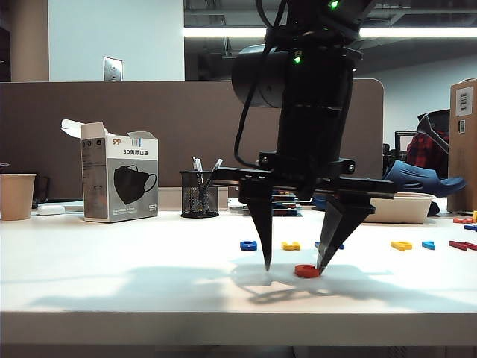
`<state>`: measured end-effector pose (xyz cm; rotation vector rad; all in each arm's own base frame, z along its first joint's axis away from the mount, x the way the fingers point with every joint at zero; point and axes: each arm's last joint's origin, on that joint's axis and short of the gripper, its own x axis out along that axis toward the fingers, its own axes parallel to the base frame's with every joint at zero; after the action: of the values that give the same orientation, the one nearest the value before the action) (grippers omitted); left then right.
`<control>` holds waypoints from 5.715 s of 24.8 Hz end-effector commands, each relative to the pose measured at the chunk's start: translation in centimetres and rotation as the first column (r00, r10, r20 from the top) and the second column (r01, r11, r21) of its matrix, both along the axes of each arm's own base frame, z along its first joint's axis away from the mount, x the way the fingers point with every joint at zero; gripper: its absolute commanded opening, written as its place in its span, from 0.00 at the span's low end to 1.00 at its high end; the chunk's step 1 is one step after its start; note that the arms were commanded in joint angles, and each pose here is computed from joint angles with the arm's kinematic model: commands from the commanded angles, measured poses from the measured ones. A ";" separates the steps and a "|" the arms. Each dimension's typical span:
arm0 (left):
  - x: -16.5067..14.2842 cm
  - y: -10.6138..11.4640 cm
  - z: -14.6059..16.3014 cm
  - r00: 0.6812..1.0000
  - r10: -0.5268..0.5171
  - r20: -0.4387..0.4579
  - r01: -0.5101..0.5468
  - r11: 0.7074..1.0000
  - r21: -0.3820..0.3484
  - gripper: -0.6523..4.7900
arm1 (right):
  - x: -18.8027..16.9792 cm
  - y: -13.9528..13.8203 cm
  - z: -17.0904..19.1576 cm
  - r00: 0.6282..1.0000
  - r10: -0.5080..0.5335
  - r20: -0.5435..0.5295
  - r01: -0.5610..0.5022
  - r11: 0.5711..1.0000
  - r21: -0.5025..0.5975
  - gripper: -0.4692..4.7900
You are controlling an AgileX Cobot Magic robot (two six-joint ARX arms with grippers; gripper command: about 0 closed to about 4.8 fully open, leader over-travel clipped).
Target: Select the appropriate letters from the row of letter magnets placed on the table to arrange into the word "cup".
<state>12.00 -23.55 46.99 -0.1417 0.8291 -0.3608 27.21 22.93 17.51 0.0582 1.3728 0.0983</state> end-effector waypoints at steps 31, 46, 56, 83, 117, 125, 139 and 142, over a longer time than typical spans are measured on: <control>0.0 0.1 0.2 1.000 0.002 0.012 -0.002 1.000 -0.005 0.11 | 0.2 -1.3 0.3 0.997 0.023 -0.069 -0.021 1.000 0.017 0.65; 0.0 0.1 0.2 1.000 0.002 0.012 -0.002 1.000 -0.006 0.11 | 3.8 -1.4 8.3 0.990 0.081 0.114 -0.083 0.997 0.009 0.82; 0.0 0.1 0.2 1.000 0.002 0.012 -0.002 1.000 -0.005 0.11 | 5.2 -1.9 11.5 0.977 0.100 0.188 -0.111 0.992 0.052 0.82; 0.0 0.1 0.2 1.000 0.002 0.013 -0.002 1.000 -0.006 0.11 | 11.5 -1.6 6.3 0.991 0.126 -0.040 -0.123 0.990 0.072 0.81; 0.0 0.1 0.2 1.000 0.003 0.014 -0.002 1.000 -0.008 0.11 | 12.5 -0.9 2.7 0.989 0.122 -0.085 -0.118 0.991 0.055 0.67; 0.0 0.1 0.2 1.000 0.003 0.014 -0.002 1.000 -0.008 0.11 | 12.5 -0.9 2.7 0.989 0.122 -0.087 -0.118 0.992 0.055 0.61; 0.0 0.1 0.2 1.000 0.003 0.014 -0.002 1.000 -0.008 0.11 | 12.4 -0.7 2.5 0.990 0.108 -0.091 -0.103 0.993 0.052 0.61; 0.0 0.1 0.2 1.000 0.003 0.014 -0.002 1.000 -0.008 0.11 | 12.5 -0.8 2.5 0.992 0.099 -0.076 -0.097 0.995 0.032 0.61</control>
<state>12.00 -23.54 47.00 -0.1426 0.8287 -0.3610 39.65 22.15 19.95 0.0195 1.4663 0.2140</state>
